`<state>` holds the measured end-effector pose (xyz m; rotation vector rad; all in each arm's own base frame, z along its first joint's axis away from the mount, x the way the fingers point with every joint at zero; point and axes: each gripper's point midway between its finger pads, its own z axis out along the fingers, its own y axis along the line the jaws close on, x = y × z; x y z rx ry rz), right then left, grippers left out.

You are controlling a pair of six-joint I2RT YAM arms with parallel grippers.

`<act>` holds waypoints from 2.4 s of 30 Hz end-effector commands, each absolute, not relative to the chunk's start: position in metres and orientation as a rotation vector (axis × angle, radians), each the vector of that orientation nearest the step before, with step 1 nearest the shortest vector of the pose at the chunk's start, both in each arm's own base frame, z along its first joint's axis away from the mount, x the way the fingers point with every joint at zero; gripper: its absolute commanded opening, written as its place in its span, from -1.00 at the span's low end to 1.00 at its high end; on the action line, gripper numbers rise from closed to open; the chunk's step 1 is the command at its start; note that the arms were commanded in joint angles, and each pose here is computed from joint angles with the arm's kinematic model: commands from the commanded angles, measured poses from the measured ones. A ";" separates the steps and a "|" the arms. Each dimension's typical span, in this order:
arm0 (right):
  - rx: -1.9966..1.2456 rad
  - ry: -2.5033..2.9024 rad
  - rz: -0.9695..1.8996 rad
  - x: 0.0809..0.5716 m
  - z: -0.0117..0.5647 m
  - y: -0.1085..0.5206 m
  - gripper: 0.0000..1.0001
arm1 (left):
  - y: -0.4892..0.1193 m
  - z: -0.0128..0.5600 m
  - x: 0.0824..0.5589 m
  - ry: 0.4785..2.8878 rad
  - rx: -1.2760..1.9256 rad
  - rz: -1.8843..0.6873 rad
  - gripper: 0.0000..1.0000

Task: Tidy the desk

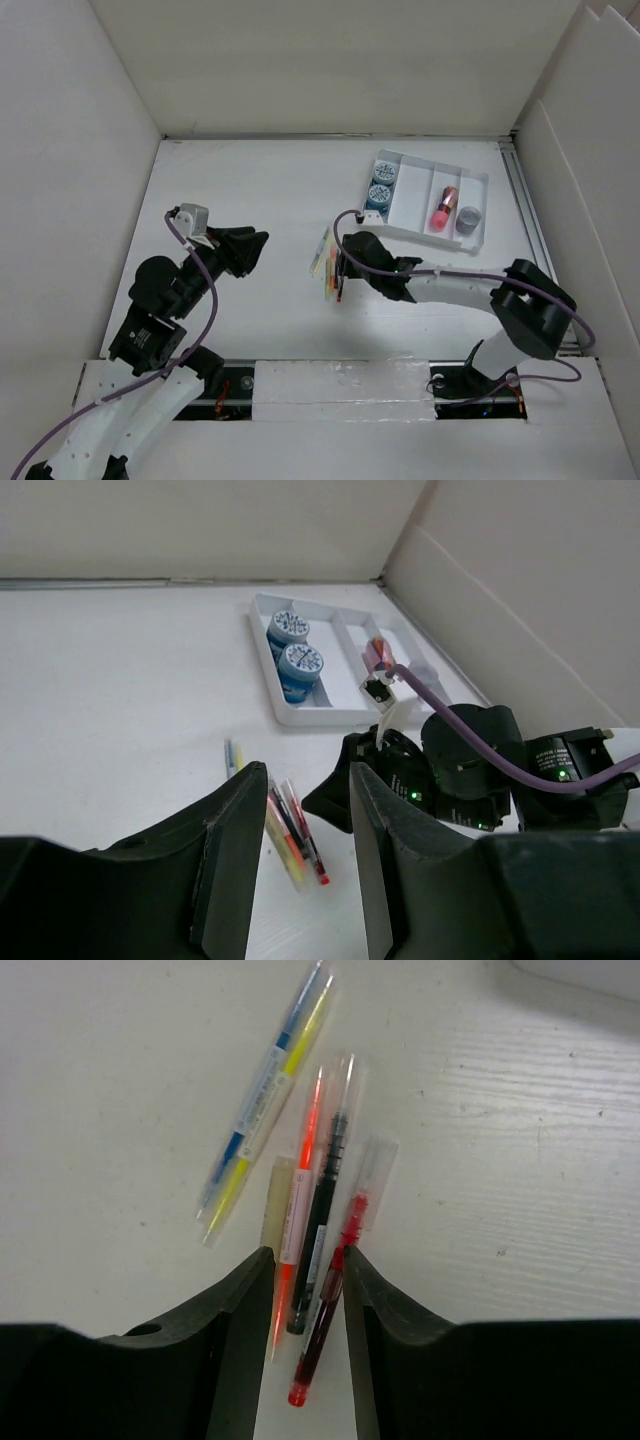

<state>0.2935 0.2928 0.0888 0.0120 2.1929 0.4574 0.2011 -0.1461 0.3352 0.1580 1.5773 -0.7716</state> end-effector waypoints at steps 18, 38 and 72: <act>0.094 2.232 0.327 0.305 0.045 0.306 -0.30 | -0.151 0.283 0.247 1.871 0.135 -0.496 -0.36; 0.156 2.181 0.305 0.305 0.057 0.294 -1.00 | -0.184 0.275 0.188 1.915 0.193 -0.359 -0.27; 0.618 2.031 0.297 0.499 0.146 0.075 -1.00 | -0.213 0.234 0.178 1.938 0.452 -0.451 -0.20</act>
